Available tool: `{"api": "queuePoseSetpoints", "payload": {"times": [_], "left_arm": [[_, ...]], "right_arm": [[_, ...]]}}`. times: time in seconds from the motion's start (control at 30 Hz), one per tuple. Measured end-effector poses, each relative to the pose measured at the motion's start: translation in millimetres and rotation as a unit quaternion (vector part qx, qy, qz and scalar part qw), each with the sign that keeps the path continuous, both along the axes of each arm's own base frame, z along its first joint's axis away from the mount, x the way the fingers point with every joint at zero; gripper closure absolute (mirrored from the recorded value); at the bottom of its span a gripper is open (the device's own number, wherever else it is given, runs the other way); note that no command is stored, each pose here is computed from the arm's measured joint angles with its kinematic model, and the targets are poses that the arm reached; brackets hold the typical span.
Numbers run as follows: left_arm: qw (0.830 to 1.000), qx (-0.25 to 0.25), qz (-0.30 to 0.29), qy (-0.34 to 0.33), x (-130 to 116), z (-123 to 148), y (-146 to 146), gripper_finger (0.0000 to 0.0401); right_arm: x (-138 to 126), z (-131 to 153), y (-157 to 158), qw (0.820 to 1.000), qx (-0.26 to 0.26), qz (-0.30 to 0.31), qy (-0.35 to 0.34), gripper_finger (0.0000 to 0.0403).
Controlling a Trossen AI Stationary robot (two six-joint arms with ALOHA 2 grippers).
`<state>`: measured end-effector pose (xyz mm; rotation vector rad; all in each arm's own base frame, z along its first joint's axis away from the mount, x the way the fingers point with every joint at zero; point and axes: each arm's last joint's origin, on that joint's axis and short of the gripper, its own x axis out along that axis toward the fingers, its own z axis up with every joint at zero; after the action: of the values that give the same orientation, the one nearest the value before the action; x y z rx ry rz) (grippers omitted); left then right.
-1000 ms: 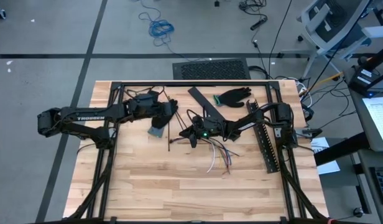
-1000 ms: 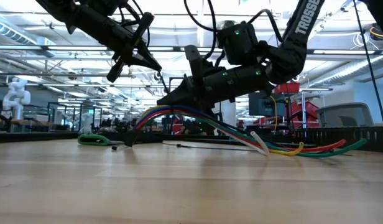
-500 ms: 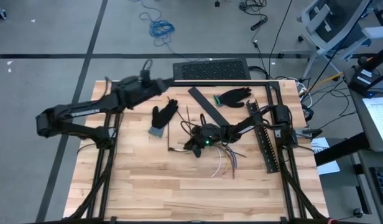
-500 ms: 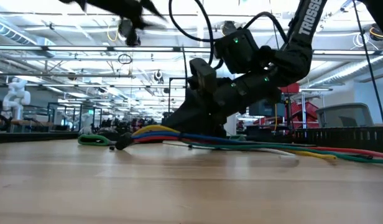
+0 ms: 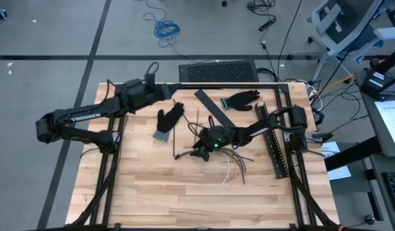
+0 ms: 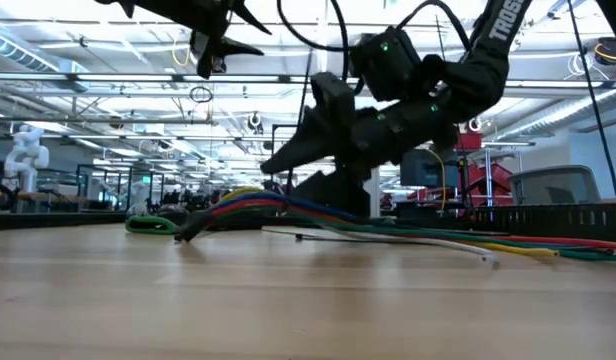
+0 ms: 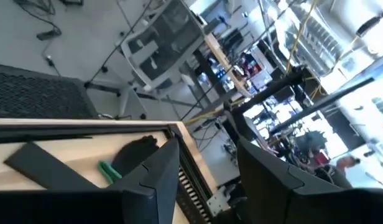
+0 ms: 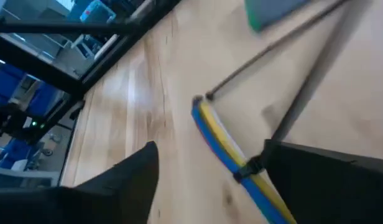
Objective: Ziptie cables
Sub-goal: Wrap the black zip tie on the cable
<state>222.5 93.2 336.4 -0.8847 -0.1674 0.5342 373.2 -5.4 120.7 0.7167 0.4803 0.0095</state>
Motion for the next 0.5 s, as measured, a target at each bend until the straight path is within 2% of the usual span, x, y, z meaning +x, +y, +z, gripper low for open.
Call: {"api": "queuePoseSetpoints", "payload": {"times": [0.1, 0.23, 0.37, 0.5], "left_arm": [[1.000, 0.018, -0.002, 0.008, -2.6, 1.8, -0.3, 0.0243], [0.998, 0.042, -0.017, 0.031, -3.1, 0.9, -3.2, 0.0243], [0.991, 0.049, -0.062, 0.106, -4.8, -10.0, -11.1, 0.0243], [0.965, 0.015, -0.123, 0.230, -4.9, -40.5, -33.2, 0.0243]], "right_arm": [[-1.9, 19.6, -14.0, 0.999, -0.019, -0.015, -0.032, 0.0103], [-13.5, 63.0, -43.6, 0.994, -0.062, -0.043, -0.081, 0.0086], [-48.8, 95.5, -71.9, 0.989, -0.138, -0.057, -0.011, 0.0089], [-99.5, 123.9, -84.3, 0.979, -0.181, -0.054, 0.082, 0.0097]]}}
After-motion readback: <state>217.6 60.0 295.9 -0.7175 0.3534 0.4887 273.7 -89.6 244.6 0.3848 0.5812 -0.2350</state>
